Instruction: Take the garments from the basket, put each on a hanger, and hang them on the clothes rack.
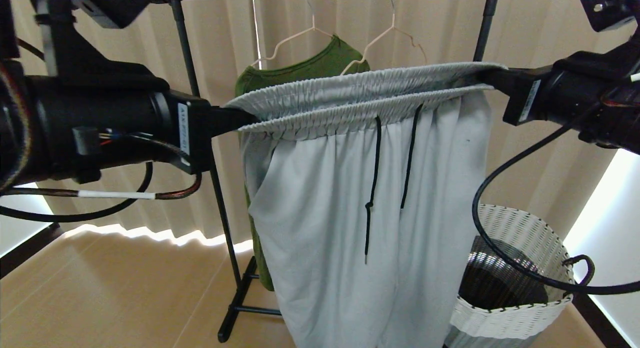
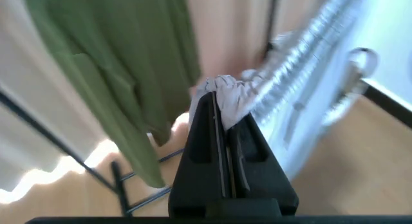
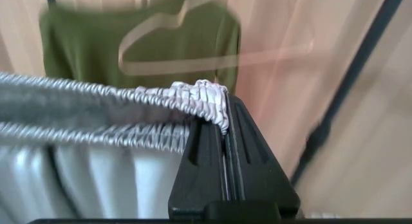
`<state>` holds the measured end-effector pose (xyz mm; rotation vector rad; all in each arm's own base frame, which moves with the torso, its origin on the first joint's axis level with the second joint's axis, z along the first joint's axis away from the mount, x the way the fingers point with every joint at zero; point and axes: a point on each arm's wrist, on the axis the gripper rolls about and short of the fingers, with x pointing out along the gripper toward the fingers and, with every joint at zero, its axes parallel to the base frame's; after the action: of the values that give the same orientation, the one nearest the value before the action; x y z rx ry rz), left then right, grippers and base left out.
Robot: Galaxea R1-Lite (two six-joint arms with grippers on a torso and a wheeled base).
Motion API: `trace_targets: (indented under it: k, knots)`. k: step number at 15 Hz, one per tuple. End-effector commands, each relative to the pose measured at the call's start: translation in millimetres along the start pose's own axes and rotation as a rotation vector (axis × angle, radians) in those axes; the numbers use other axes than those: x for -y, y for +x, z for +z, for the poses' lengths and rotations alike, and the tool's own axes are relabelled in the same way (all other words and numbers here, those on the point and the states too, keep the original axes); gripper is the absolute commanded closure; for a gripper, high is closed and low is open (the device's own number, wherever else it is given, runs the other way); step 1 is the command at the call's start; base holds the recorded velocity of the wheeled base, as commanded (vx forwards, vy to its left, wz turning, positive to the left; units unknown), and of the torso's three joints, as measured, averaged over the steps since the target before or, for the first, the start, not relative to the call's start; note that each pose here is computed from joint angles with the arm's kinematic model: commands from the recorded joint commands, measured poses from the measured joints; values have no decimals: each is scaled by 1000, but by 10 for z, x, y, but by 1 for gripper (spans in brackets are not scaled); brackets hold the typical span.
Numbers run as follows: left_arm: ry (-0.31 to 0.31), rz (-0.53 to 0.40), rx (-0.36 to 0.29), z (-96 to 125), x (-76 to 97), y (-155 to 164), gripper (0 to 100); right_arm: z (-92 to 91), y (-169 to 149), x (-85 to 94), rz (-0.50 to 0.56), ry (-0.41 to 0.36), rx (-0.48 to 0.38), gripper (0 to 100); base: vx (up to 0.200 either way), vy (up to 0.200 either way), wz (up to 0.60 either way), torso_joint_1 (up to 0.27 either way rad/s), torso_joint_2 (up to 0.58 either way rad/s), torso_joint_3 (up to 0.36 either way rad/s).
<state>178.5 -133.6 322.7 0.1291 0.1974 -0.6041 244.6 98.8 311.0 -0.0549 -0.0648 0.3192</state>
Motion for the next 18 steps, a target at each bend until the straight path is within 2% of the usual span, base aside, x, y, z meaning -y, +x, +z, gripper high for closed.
trace_targets:
  k: [1, 5, 10, 13, 14, 16, 18]
  knots:
    - [4, -69, 60, 66, 0, -285, 100, -104, 297, -33, 2, 6, 31, 100, 0, 0, 0, 0, 0, 0]
    - [34, -243, 76, -42, 57, -487, 100, -108, 519, -54, 5, 40, 103, 100, 0, 0, 0, 0, 0, 0]
    - [52, -251, 79, -60, 64, -499, 100, -97, 519, -58, 5, 43, 105, 100, 0, 0, 0, 0, 0, 0]
    - [52, -234, 85, -25, 44, -460, 100, -31, 407, -44, -3, 39, 100, 100, 0, 0, 0, 0, 0, 0]
    - [49, -186, 88, 16, 8, -361, 100, 58, 277, -23, -5, 38, 89, 100, 0, 0, 0, 0, 0, 0]
    - [62, -31, 99, 109, -49, -128, 100, 194, 26, 4, -4, 36, 66, 100, 0, 0, 0, 0, 0, 0]
    - [57, 76, 133, 178, -71, 119, 100, 275, -216, 27, -3, 35, 49, 100, 0, 0, 0, 0, 0, 0]
